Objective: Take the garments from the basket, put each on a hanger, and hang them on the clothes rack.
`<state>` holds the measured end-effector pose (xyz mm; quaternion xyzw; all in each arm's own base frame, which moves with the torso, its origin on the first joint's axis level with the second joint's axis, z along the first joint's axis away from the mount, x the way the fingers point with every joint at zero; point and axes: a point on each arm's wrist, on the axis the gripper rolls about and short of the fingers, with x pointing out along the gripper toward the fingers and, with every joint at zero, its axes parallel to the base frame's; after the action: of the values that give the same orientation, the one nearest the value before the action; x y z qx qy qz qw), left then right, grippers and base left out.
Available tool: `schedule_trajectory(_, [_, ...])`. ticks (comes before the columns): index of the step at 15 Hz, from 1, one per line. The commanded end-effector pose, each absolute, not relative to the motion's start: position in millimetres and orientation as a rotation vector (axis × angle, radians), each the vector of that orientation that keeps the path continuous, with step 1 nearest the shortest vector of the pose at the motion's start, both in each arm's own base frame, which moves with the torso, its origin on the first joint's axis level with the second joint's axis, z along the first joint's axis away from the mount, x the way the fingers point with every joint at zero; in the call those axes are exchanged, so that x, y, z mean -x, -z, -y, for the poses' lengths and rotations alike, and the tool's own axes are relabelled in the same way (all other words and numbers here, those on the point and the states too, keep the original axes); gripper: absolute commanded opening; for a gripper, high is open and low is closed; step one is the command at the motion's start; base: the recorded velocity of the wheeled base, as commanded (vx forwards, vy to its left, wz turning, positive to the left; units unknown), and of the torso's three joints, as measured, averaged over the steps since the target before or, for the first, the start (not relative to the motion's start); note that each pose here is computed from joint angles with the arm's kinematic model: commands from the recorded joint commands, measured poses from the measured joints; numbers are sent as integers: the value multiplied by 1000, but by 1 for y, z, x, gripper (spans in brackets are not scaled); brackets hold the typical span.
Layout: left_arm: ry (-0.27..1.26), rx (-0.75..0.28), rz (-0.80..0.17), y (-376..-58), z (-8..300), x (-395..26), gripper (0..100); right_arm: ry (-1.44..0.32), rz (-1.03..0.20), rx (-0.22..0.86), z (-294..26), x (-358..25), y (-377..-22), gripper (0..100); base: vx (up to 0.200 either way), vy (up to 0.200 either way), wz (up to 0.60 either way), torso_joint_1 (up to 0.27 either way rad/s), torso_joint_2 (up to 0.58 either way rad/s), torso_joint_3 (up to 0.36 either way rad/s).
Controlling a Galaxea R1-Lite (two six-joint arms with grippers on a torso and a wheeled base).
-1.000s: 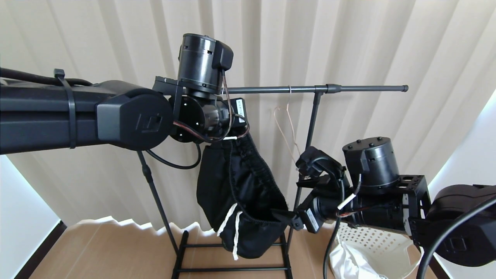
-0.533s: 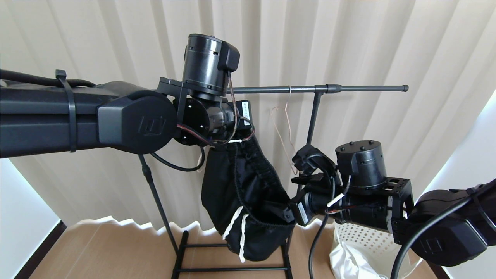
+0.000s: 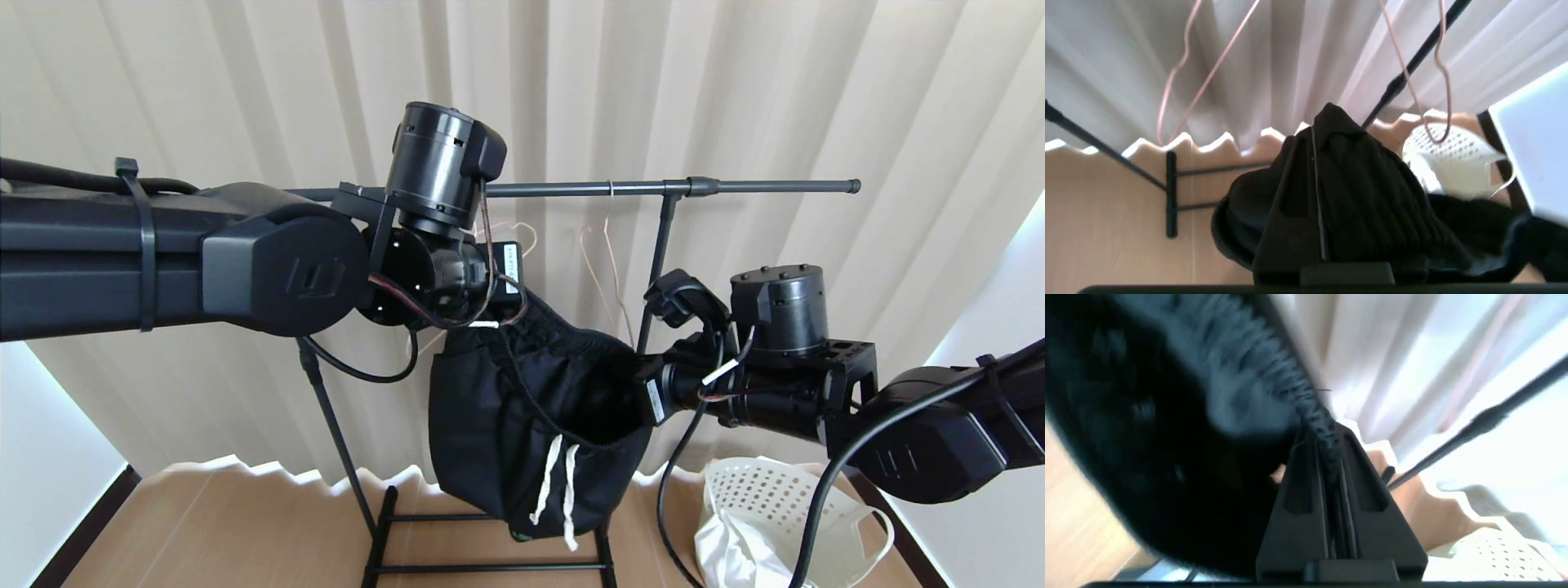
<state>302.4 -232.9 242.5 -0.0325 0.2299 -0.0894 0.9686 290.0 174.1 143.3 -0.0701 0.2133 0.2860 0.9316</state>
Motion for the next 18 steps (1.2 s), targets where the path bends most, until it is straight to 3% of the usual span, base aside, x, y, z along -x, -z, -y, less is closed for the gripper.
schedule_trajectory(1, [170, 41, -505, -231, 227, -298, 0, -551, -408, 131, -168, -297, -151, 0, 0, 0, 0, 0, 0, 0])
schedule_trajectory(5, [142, -85, -636, -185, 213, -291, 0, -505, -386, 76, -166, -303, -161, 0, 0, 0, 0, 0, 0, 0])
schedule_trajectory(7, [132, -103, -649, -177, 206, -290, 0, -489, -380, 78, -166, -304, -162, 0, 0, 0, 0, 0, 0, 0])
schedule_trajectory(8, [128, -120, -654, -173, 201, -290, 100, -487, -381, 79, -166, -304, -162, 0, 0, 0, 0, 0, 0, 0])
schedule_trajectory(11, [149, -147, -675, -172, 188, -286, 100, -478, -382, 81, -166, -303, -161, 0, 0, 0, 0, 0, 0, 0])
schedule_trajectory(14, [309, -225, -721, -176, 144, -278, 100, -467, -390, 88, -166, -303, -160, 0, 0, 0, 0, 0, 0, 0])
schedule_trajectory(18, [393, -285, -723, -175, 107, -292, 100, -467, -397, 91, -165, -302, -158, 0, 0, 0, 0, 0, 0, 0])
